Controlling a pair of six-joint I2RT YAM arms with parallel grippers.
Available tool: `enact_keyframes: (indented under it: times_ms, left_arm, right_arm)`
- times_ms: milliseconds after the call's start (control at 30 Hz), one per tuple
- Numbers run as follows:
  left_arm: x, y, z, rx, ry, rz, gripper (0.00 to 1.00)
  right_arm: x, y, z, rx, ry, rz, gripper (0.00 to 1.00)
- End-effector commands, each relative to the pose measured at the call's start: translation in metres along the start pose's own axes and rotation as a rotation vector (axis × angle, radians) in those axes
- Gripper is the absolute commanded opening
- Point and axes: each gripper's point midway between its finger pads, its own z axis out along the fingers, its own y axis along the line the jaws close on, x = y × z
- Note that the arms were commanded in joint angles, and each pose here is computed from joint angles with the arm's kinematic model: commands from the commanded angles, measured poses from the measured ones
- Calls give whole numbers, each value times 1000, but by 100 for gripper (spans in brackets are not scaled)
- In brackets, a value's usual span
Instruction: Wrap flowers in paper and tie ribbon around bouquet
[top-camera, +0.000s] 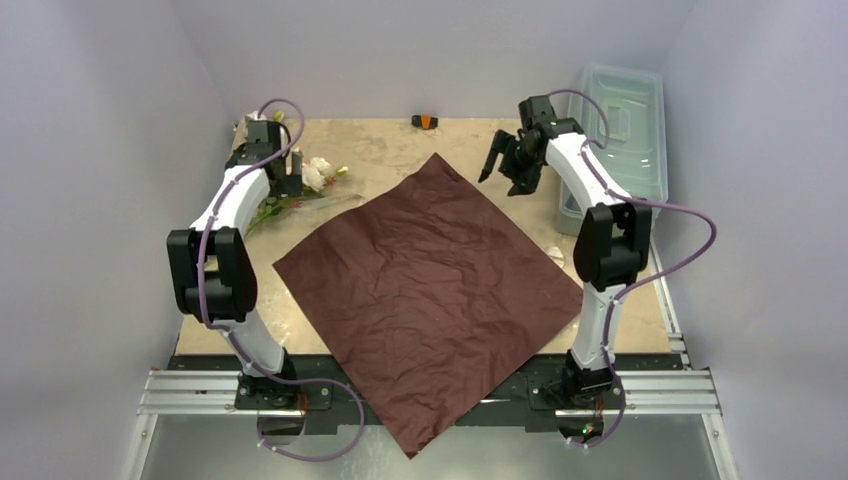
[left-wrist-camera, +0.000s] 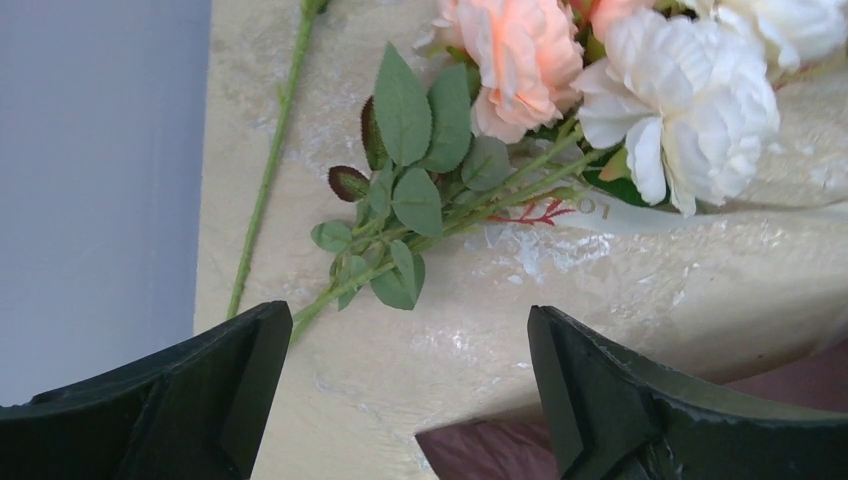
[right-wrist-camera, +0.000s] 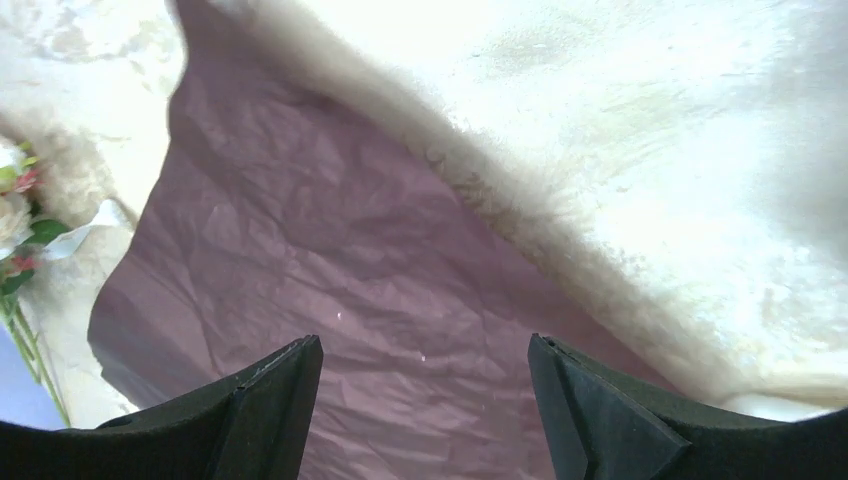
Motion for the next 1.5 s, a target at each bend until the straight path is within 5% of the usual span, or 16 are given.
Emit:
enact_keyframes:
  times_ms: [0,300,467,567,700,900,1200,1467]
  left_arm:
    - [-6,-13,19,64,-66,139,95]
    - [-1,-37,60,119,-27,211,65]
    - [7,-56,72,97,-16,283,63]
    - [4,-65,75,95,-22,288,48]
    - [-5,-61,75,53,-43,280,41]
    - [-11,-58,73,35,-47,287,1]
    - [-43,-41,25,-21,-136,184,0]
    - [-70,-37,-39,71,-226,-26,0]
  right_arm:
    - [-9,-2,-59,18,-110,-77,85]
    - [36,-11,-72,-48,-41,-72,78]
    - [48,-15,-81,-50,-36,-72,75]
    - [55,-16,-83,-62,-22,-69,70]
    - [62,-18,-84,-68,-15,-62,66]
    - [66,-20,-87,-67,-14,-61,62]
    - [56,-2,-104,-132,-61,-67,59]
    - [46,59,-137,-457,-151,-116,59]
